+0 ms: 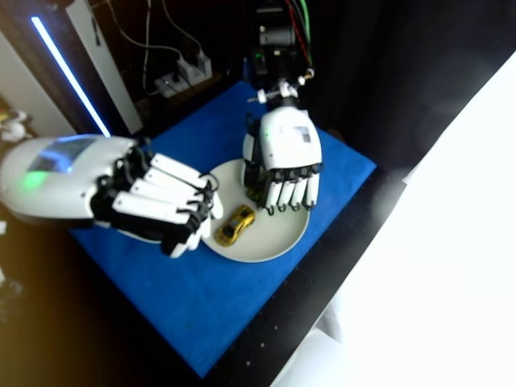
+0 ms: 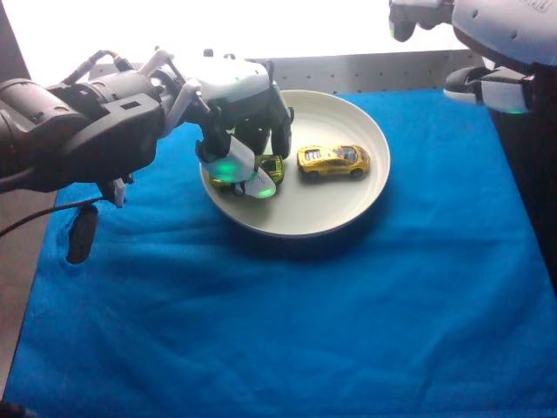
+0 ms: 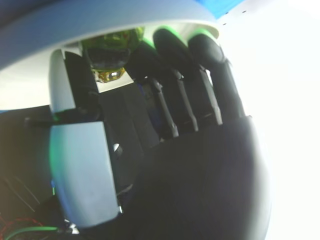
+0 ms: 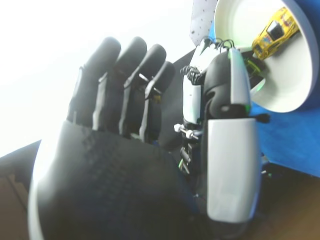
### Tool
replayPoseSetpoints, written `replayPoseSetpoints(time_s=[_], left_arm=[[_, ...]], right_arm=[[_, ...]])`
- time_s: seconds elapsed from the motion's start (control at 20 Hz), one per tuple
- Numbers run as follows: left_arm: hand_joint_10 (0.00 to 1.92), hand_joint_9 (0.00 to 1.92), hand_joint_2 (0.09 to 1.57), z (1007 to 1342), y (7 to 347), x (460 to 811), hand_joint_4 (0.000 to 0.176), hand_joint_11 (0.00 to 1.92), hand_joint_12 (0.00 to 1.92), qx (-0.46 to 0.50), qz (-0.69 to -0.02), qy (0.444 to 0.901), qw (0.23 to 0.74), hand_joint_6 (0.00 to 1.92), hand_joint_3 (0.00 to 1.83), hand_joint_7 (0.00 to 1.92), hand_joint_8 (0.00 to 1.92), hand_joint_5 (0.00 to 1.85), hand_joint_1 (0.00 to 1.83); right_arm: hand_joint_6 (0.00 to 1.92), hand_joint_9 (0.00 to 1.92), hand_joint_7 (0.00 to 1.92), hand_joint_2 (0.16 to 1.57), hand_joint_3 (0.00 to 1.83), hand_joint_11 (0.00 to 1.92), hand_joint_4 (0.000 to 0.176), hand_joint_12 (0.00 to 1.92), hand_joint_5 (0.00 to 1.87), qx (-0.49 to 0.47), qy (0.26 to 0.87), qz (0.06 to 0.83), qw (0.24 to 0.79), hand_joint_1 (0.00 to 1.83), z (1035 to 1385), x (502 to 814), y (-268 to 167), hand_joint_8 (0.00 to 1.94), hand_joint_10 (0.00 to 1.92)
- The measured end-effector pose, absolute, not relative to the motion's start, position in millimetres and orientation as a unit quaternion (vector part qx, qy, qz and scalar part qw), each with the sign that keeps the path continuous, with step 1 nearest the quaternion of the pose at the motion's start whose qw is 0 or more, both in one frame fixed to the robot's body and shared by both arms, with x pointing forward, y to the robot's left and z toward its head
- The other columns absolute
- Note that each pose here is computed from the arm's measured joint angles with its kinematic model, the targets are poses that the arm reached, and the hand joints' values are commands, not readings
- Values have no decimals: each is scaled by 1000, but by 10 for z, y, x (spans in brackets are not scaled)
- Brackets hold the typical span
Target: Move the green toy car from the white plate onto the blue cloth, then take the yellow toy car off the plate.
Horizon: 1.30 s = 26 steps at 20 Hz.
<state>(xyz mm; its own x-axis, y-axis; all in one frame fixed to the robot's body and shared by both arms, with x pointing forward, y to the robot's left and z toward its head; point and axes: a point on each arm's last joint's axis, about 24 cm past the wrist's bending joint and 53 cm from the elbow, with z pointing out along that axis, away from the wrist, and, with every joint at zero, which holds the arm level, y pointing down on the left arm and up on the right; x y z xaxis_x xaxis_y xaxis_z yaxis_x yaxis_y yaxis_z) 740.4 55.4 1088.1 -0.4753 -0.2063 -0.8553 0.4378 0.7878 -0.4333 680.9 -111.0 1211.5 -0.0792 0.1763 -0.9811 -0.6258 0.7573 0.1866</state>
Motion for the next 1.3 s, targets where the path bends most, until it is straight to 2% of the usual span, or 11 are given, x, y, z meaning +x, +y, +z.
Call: replayPoseSetpoints(time_s=[0.15, 0.35, 0.5, 0.6, 0.65, 0.75, 0.9, 1.05, 1.1, 1.2, 1.3], left_arm=[[1262, 840, 1133, 10968, 528, 7326, 0, 578, 1787, 76, -329, 790, 512, 986, 0, 971, 1175, 924, 1226], [1345, 885, 1130, 11221, 617, 7233, 0, 688, 1739, 76, -346, 767, 535, 1011, 0, 940, 1088, 890, 1373], [1619, 681, 1174, 11468, 729, 7090, 0, 283, 1918, 78, -363, 742, 558, 1087, 11, 865, 1362, 869, 1200], [1439, 351, 1167, 11528, 801, 6923, 10, 32, 1921, 86, -367, 736, 562, 1177, 3, 852, 1205, 905, 1192], [1749, 202, 1181, 11550, 847, 6802, 0, 0, 1921, 94, -368, 733, 564, 1050, 6, 735, 1418, 959, 1204], [1831, 374, 1174, 11582, 912, 6585, 0, 96, 1921, 102, -375, 727, 566, 979, 0, 819, 1431, 939, 1207], [1905, 326, 1161, 11522, 1047, 6279, 0, 79, 1921, 108, -375, 733, 557, 936, 0, 856, 1395, 957, 1213], [1735, 336, 1170, 11391, 1144, 6032, 1, 129, 1921, 106, -373, 746, 542, 1052, 2, 848, 1330, 904, 1186], [1514, 421, 1165, 11356, 1164, 5958, 8, 11, 1776, 103, -375, 748, 537, 1095, 0, 902, 1250, 870, 1188], [1418, 427, 1173, 11343, 1163, 5932, 29, 98, 1789, 103, -377, 748, 536, 1154, 2, 881, 1241, 852, 1180], [1264, 391, 1190, 11385, 1178, 5946, 23, 92, 1703, 96, -381, 743, 542, 1260, 0, 811, 1211, 861, 1170]], right_arm=[[918, 433, 527, 1040, 0, 276, 0, 1854, 462, -168, 666, 307, 659, 1227, 12129, 6799, -1103, 1089, 1394], [963, 439, 525, 1037, 0, 297, 0, 1874, 470, -168, 666, 306, 659, 1258, 12122, 6793, -1117, 1137, 1429], [1021, 465, 545, 1034, 0, 325, 0, 1877, 477, -168, 665, 306, 660, 1218, 12126, 6791, -1120, 1173, 1440], [996, 415, 499, 1049, 4, 273, 0, 1880, 439, -169, 666, 306, 659, 1209, 12123, 6786, -1120, 1142, 1436], [947, 409, 493, 1053, 3, 279, 0, 1913, 435, -167, 666, 306, 659, 1249, 12127, 6788, -1127, 1084, 1446], [805, 406, 499, 1059, 3, 289, 0, 1921, 467, -165, 666, 306, 659, 1234, 12128, 6792, -1139, 1054, 1457], [687, 438, 540, 1059, 1, 325, 0, 1918, 524, -162, 668, 306, 659, 1215, 12117, 6789, -1165, 1005, 1428], [577, 436, 542, 1051, 0, 325, 0, 1897, 573, -161, 673, 304, 655, 1206, 12080, 6791, -1173, 1032, 1423], [477, 501, 610, 1032, 0, 383, 0, 1844, 651, -160, 672, 305, 656, 1236, 12088, 6791, -1174, 954, 1345], [463, 487, 608, 1030, 0, 328, 0, 1853, 668, -159, 672, 305, 656, 1211, 12088, 6792, -1176, 933, 1323], [429, 491, 634, 1034, 0, 272, 0, 1824, 682, -159, 672, 306, 655, 1181, 12086, 6790, -1172, 854, 1244]])
